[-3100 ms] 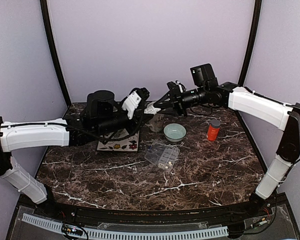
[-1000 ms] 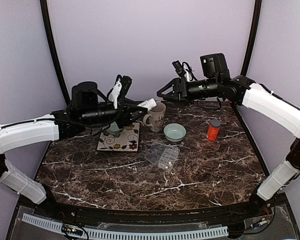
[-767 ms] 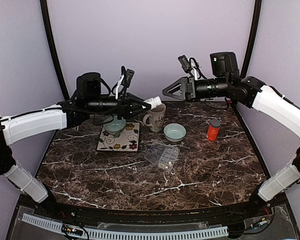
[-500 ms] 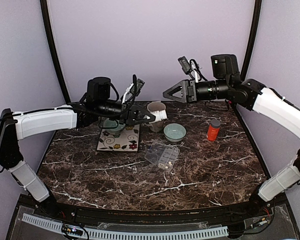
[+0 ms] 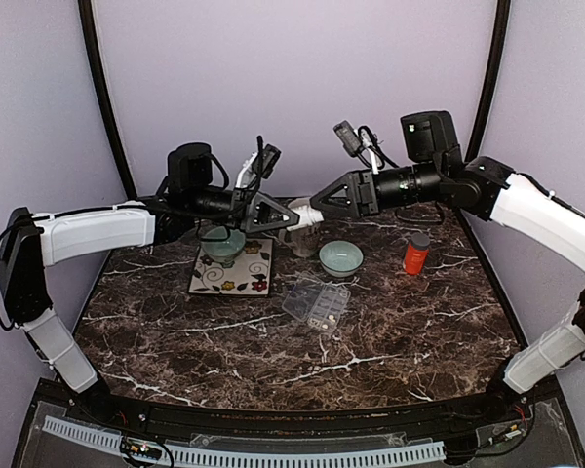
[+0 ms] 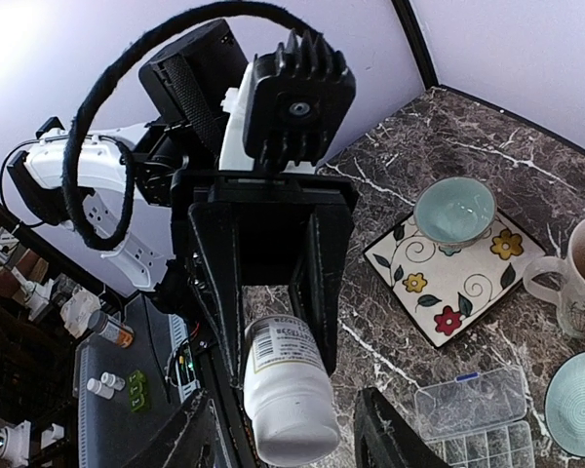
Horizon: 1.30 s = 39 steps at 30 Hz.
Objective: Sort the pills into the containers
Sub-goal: Screw the lid of the pill bottle onto the pill bottle.
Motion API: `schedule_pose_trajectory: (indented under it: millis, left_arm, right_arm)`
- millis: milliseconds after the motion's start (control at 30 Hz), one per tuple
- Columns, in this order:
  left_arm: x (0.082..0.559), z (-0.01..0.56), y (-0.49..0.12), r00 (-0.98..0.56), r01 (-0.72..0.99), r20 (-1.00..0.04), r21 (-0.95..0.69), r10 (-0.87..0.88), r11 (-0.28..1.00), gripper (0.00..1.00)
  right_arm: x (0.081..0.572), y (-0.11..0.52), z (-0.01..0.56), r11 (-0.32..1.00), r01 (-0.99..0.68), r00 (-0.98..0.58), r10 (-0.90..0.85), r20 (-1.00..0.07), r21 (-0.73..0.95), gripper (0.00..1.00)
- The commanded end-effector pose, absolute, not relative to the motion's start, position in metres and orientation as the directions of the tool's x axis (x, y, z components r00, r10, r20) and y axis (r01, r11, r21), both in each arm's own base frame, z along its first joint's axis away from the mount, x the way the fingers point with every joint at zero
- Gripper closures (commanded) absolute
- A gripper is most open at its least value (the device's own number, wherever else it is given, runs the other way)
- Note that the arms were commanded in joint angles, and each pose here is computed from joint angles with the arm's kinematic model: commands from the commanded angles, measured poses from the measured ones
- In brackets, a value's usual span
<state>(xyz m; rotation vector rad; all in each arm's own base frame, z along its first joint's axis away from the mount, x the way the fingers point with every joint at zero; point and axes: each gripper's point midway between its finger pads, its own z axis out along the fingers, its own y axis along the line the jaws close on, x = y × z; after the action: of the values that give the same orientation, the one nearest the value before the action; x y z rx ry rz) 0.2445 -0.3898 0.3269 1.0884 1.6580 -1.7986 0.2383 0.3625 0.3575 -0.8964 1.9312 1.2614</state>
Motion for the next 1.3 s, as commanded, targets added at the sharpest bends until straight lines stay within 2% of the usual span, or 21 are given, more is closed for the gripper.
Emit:
schedule_pose_trajectory:
  millis: [0,367,800,867,1000,1167,1267]
  left_arm:
    - [0.242,0.347,-0.387,-0.549,0.79,-0.82,-0.573,0.162,-0.22,1.0]
    - [0.247,0.35,-0.383,-0.556,0.783,-0.818,-0.575,0.15,-0.235,1.0]
    - [0.246,0.348,-0.384,-0.558,0.773,-0.814,-0.581,0.162,-0.253,1.0]
    - [0.246,0.348,-0.384,-0.558,0.772,-0.813,-0.582,0.164,-0.255,1.0]
    - [0.247,0.346,-0.384,-0.56,0.771,-0.811,-0.585,0.168,-0.254,1.0]
    - [0.247,0.342,-0.385,-0.561,0.771,-0.809,-0.587,0.175,-0.247,1.0]
    - [0.248,0.344,-0.385,-0.553,0.781,-0.817,-0.577,0.164,-0.239,1.0]
  right_arm:
    - [0.229,0.365,0.359,0.279,-0.842,-0.522,-0.204,-0.828,0.462,0.52]
    - [0.226,0.368,0.35,0.282,-0.841,-0.526,-0.229,-0.819,0.462,0.55]
    - [0.23,0.375,0.348,0.273,-0.845,-0.524,-0.247,-0.816,0.46,0.62]
    - [0.23,0.376,0.349,0.274,-0.846,-0.521,-0.247,-0.817,0.457,0.69]
    - [0.231,0.376,0.352,0.276,-0.849,-0.516,-0.246,-0.821,0.451,0.88]
    - [0.228,0.377,0.354,0.265,-0.848,-0.52,-0.248,-0.817,0.459,0.89]
    - [0.229,0.378,0.355,0.265,-0.836,-0.54,-0.241,-0.806,0.481,0.92]
